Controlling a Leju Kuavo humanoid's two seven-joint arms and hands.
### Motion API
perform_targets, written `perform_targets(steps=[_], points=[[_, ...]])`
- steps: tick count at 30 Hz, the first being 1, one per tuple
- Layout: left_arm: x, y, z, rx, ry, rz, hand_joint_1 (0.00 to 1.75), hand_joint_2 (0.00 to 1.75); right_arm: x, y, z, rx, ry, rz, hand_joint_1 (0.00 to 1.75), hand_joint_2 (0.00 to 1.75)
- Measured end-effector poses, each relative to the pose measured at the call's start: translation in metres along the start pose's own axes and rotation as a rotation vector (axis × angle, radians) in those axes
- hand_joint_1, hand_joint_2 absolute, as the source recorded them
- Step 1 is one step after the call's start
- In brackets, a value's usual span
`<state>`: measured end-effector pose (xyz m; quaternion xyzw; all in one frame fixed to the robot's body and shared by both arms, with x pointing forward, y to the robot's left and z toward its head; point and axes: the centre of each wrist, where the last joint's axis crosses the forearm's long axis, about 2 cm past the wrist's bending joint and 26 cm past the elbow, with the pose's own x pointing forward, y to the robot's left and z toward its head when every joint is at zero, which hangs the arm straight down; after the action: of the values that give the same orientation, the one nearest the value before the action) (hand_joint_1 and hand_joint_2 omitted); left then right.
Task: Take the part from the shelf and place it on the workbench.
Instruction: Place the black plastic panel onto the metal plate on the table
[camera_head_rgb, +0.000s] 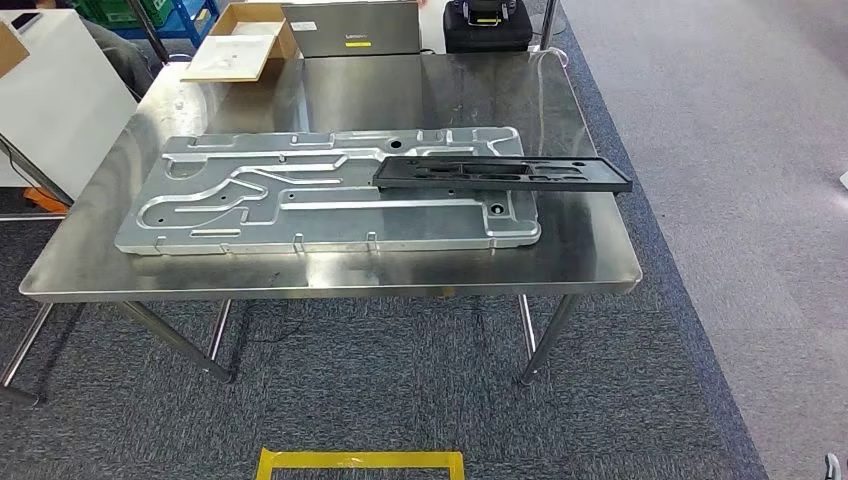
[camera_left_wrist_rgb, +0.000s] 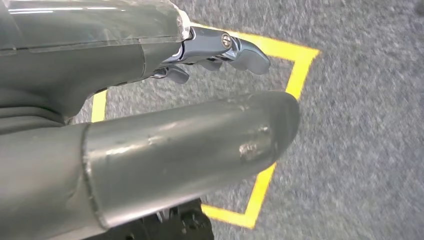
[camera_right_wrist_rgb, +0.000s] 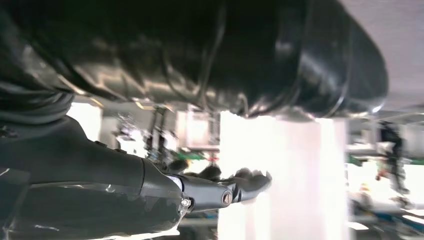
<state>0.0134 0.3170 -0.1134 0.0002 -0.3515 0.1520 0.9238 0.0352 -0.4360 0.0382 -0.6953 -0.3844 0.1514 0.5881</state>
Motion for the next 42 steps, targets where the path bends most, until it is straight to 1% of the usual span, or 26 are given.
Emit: perform_targets(steps=[3, 5, 8, 11, 12, 15, 16, 18, 20, 22, 24, 36, 39, 42], points=[[-0.002, 0.0, 0.001, 0.002, 0.004, 0.004, 0.0, 0.0, -0.001, 0.005, 0.004, 0.03, 0.042, -0.006, 0.0, 0.0], [-0.002, -0.001, 0.001, 0.001, 0.005, 0.004, 0.0, 0.0, -0.002, 0.012, 0.007, 0.096, 0.096, 0.009, 0.0, 0.0], [-0.001, -0.002, 0.0, -0.003, 0.009, 0.001, 0.0, 0.0, -0.007, 0.034, 0.021, 0.269, 0.237, 0.052, 0.0, 0.0], [0.001, -0.002, -0.001, -0.009, 0.008, -0.004, 0.0, 0.0, -0.012, 0.063, 0.045, 0.494, 0.401, 0.017, 0.0, 0.0], [0.003, -0.003, -0.002, -0.014, 0.007, -0.006, 0.0, 0.0, -0.011, 0.073, 0.055, 0.58, 0.455, -0.019, 0.0, 0.44], [0.005, -0.003, -0.004, -0.036, 0.013, -0.017, 0.0, 0.0, -0.004, 0.099, 0.087, 0.883, 0.636, -0.133, 0.0, 0.44], [0.005, -0.004, -0.004, -0.045, 0.021, -0.023, 0.0, 0.0, 0.0, 0.105, 0.098, 0.992, 0.703, -0.162, 0.0, 0.0], [0.004, -0.005, -0.004, -0.062, 0.04, -0.036, 0.0, 0.0, 0.011, 0.114, 0.121, 1.178, 0.806, -0.206, 0.0, 0.0], [0.002, -0.006, -0.003, -0.071, 0.057, -0.045, 0.0, 0.0, 0.022, 0.119, 0.138, 1.283, 0.853, -0.238, 0.0, 0.0], [0.001, -0.007, -0.002, -0.076, 0.067, -0.049, 0.0, 0.0, 0.029, 0.122, 0.148, 1.335, 0.872, -0.261, 0.0, 0.0], [0.0, -0.009, -0.001, -0.082, 0.071, -0.051, 0.0, 0.0, 0.032, 0.123, 0.152, 1.362, 0.882, -0.276, 0.0, 0.0], [-0.002, -0.012, 0.0, -0.08, 0.068, -0.055, 0.0, 0.0, 0.049, 0.129, 0.156, 1.443, 0.881, -0.339, 0.0, 0.0], [-0.002, -0.011, 0.0, -0.08, 0.077, -0.062, 0.0, 0.0, 0.053, 0.13, 0.159, 1.463, 0.877, -0.353, 0.0, 0.0], [0.0, -0.011, -0.002, -0.09, 0.098, -0.066, 0.0, 0.0, 0.06, 0.131, 0.163, 1.505, 0.904, -0.347, 0.0, 0.0]])
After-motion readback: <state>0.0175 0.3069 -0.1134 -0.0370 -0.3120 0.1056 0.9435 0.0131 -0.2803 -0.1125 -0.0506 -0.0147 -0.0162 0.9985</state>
